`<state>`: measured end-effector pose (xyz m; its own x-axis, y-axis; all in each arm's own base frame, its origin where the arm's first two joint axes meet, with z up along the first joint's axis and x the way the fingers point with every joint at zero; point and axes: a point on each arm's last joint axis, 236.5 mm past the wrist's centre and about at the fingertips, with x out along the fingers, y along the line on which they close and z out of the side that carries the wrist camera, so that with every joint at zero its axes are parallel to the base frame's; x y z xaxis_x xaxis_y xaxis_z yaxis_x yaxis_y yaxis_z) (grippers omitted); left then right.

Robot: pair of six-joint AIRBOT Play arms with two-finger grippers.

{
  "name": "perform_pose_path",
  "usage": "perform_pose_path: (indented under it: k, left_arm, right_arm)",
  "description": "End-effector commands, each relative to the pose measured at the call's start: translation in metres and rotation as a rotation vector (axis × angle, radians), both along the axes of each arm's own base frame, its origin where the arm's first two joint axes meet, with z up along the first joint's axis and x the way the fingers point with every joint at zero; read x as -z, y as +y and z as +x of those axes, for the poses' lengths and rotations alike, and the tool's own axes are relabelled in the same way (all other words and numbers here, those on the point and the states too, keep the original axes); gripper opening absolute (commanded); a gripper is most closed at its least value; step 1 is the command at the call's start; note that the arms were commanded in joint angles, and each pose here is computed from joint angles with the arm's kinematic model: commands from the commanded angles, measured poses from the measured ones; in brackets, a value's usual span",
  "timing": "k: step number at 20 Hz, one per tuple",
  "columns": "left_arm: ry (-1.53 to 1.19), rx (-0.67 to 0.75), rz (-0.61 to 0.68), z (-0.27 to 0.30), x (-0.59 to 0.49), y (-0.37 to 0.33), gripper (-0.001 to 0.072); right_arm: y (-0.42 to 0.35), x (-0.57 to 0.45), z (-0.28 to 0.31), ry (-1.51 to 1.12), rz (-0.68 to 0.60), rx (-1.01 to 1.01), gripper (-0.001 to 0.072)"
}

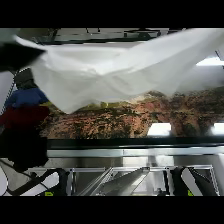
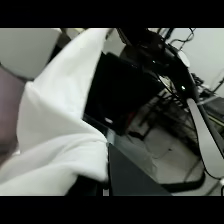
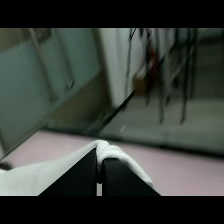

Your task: Fold the shirts.

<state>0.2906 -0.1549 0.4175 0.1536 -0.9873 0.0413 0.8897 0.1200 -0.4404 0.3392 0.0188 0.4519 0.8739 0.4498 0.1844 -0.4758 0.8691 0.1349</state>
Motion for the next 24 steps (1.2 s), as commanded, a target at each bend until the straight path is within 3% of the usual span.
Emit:
perform_pose_path:
  k: [1,5,9,13,18,22,23,24]
  left_arm:
    - [-0.357,-0.122,-0.009,-0.077,-0.104,-0.003,0.0028]
    - [-0.279,-0.204,0.082,-0.055,-0.082,0.005,0.0028]
    - [0.029,-0.168,0.179,0.030,0.019,-0.001,0.0029]
    - [0.401,-0.141,0.308,0.123,0.179,-0.018,0.0030]
    - [0.728,-0.107,0.332,0.204,0.359,-0.023,0.0029]
    - [0.803,-0.099,0.277,0.247,0.417,-0.015,0.0020]
    - [0.791,-0.098,0.259,0.252,0.415,-0.013,0.0012]
    - [0.775,-0.096,0.264,0.254,0.411,-0.006,0.0044]
  right_arm:
    - [0.006,-0.108,-0.102,-0.376,-0.135,0.308,0.0017]
    - [0.014,-0.083,-0.085,-0.277,-0.177,0.231,0.0018]
    - [-0.009,0.009,0.000,0.041,-0.090,0.051,0.0018]
    - [-0.015,0.189,0.100,0.479,-0.041,-0.041,0.0019]
    - [-0.042,0.401,0.189,0.818,0.034,0.103,0.0019]
    - [-0.047,0.485,0.223,0.923,0.048,0.144,0.0020]
    - [-0.045,0.489,0.229,0.924,0.045,0.134,0.0045]
    - [-0.046,0.485,0.235,0.911,0.042,0.134,0.0214]
